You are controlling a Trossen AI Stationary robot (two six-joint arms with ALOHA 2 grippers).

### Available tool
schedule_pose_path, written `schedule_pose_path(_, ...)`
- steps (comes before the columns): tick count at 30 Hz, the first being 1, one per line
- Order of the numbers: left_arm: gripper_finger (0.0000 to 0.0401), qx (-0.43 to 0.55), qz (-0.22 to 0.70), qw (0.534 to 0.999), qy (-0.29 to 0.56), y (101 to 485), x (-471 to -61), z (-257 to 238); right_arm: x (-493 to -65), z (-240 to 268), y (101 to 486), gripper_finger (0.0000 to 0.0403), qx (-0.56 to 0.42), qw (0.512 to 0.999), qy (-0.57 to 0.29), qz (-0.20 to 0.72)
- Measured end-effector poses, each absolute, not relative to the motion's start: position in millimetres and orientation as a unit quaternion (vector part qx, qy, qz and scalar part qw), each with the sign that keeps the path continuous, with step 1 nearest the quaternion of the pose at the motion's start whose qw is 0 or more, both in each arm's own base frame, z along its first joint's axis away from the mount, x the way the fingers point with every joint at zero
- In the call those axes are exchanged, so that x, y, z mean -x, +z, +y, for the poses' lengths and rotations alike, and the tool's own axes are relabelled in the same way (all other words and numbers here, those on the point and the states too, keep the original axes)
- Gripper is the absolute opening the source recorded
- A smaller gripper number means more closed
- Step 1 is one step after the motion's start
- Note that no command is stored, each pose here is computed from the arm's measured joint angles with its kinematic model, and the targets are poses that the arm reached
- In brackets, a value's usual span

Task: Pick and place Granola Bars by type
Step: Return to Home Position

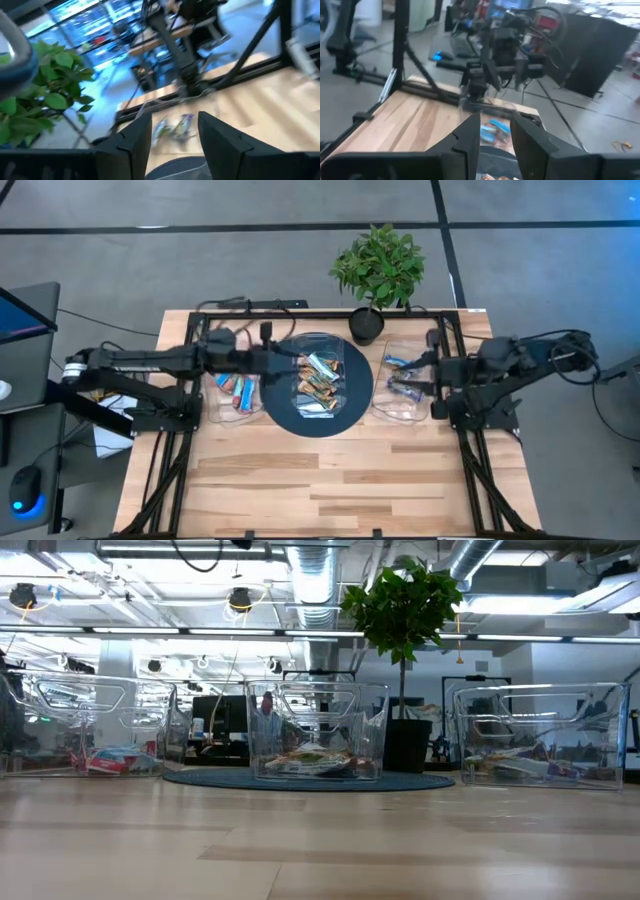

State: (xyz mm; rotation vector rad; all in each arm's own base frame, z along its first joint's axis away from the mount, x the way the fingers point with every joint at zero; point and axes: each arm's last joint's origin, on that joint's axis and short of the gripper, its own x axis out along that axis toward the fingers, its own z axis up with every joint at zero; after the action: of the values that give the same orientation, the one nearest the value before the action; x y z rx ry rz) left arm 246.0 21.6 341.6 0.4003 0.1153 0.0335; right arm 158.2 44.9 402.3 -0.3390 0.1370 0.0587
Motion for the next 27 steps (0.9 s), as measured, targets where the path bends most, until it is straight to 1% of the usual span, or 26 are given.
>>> schedule_pose_path(7, 0.0155, -0.153, 0.04, 0.984, -0.077, 355.8, -211.4, 31.5, -127.4, 26.0, 366.0, 0.0102, 0.115, 0.993, 0.005, 0.031)
schedule_pose_path(14, 0.0155, -0.133, 0.055, 0.985, -0.09, 361.5, -181.7, 26.5, -112.0, 19.0, 324.4, 0.0102, 0.082, 0.996, -0.008, 0.027)
schedule_pose_path(18, 0.0155, -0.125, 0.027, 0.989, -0.079, 363.1, -161.3, 22.7, -98.3, 15.7, 312.8, 0.0102, 0.064, 0.998, -0.012, 0.007)
schedule_pose_path(22, 0.0155, -0.114, -0.006, 0.993, -0.038, 360.1, -134.6, 19.2, -88.6, 13.5, 303.9, 0.0102, 0.052, 0.998, -0.013, -0.014)
schedule_pose_path(27, 0.0155, -0.064, -0.033, 0.997, 0.029, 331.0, -111.8, 15.9, -82.3, 12.1, 293.8, 0.0102, 0.044, 0.998, -0.013, -0.03)
